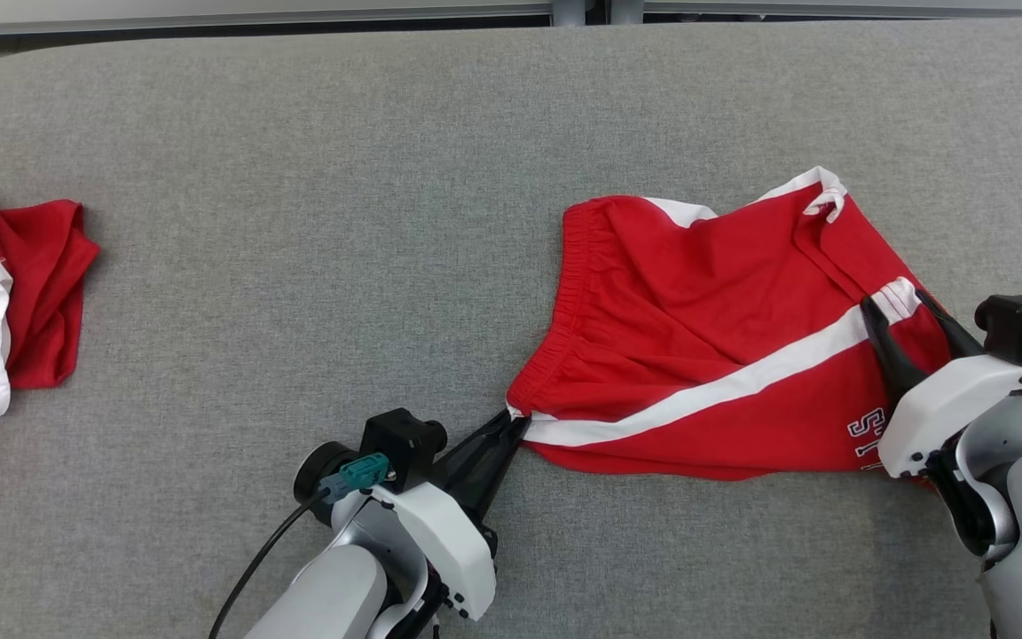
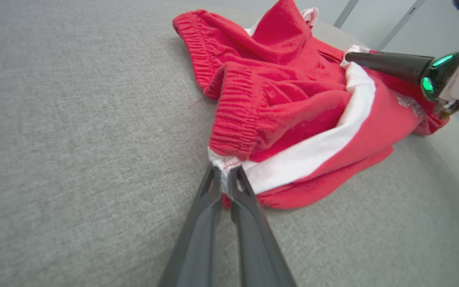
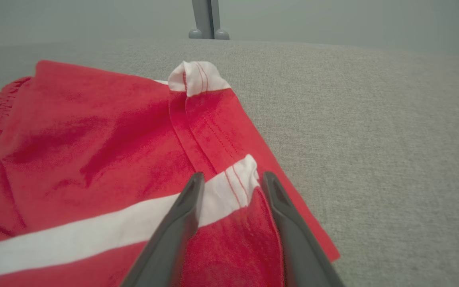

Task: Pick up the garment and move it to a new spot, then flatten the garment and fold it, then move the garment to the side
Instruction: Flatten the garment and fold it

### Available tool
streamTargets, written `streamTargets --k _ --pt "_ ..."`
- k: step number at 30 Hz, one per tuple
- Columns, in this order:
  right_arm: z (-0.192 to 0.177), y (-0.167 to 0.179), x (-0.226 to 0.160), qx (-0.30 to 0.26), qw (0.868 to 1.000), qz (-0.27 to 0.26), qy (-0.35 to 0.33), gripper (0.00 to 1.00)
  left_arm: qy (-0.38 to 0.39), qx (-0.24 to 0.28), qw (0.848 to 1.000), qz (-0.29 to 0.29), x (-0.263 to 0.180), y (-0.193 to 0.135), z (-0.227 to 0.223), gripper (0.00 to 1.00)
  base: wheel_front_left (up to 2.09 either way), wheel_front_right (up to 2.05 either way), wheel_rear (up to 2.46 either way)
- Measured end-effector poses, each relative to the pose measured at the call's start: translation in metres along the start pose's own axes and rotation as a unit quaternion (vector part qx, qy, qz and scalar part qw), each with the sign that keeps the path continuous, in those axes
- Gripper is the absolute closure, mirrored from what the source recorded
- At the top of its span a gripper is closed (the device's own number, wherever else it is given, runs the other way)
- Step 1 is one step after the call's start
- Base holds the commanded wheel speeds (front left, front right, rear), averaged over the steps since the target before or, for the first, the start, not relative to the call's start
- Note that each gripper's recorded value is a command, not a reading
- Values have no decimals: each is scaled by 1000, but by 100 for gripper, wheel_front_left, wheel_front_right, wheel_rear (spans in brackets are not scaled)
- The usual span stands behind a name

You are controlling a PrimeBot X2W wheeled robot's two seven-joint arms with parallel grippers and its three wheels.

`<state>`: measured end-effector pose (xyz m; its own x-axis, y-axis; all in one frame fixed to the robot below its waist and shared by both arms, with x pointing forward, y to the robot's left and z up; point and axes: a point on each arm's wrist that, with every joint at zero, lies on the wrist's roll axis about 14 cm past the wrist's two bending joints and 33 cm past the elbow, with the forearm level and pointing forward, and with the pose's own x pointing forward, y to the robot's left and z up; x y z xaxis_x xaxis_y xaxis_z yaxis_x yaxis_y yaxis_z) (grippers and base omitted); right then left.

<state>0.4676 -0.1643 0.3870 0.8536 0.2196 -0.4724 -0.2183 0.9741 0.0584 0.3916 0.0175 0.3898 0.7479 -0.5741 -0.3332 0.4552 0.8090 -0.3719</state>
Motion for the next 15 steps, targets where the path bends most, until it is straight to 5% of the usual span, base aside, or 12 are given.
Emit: streamTargets --k 1,2,7,15 --pt "-2 -1 2 2 1000 1 10 90 -2 0 1000 1 1 1 1 100 0 0 0" --pt "-1 -2 2 5 1000 2 10 100 -3 0 1000 1 1 1 0 100 0 0 0" --pt "14 -2 0 16 1000 5 -17 100 -32 2 999 7 1 4 12 100 0 0 0" --pt "84 -5 -37 20 985 0 -173 100 -161 29 986 21 -12 9 92 100 0 0 0"
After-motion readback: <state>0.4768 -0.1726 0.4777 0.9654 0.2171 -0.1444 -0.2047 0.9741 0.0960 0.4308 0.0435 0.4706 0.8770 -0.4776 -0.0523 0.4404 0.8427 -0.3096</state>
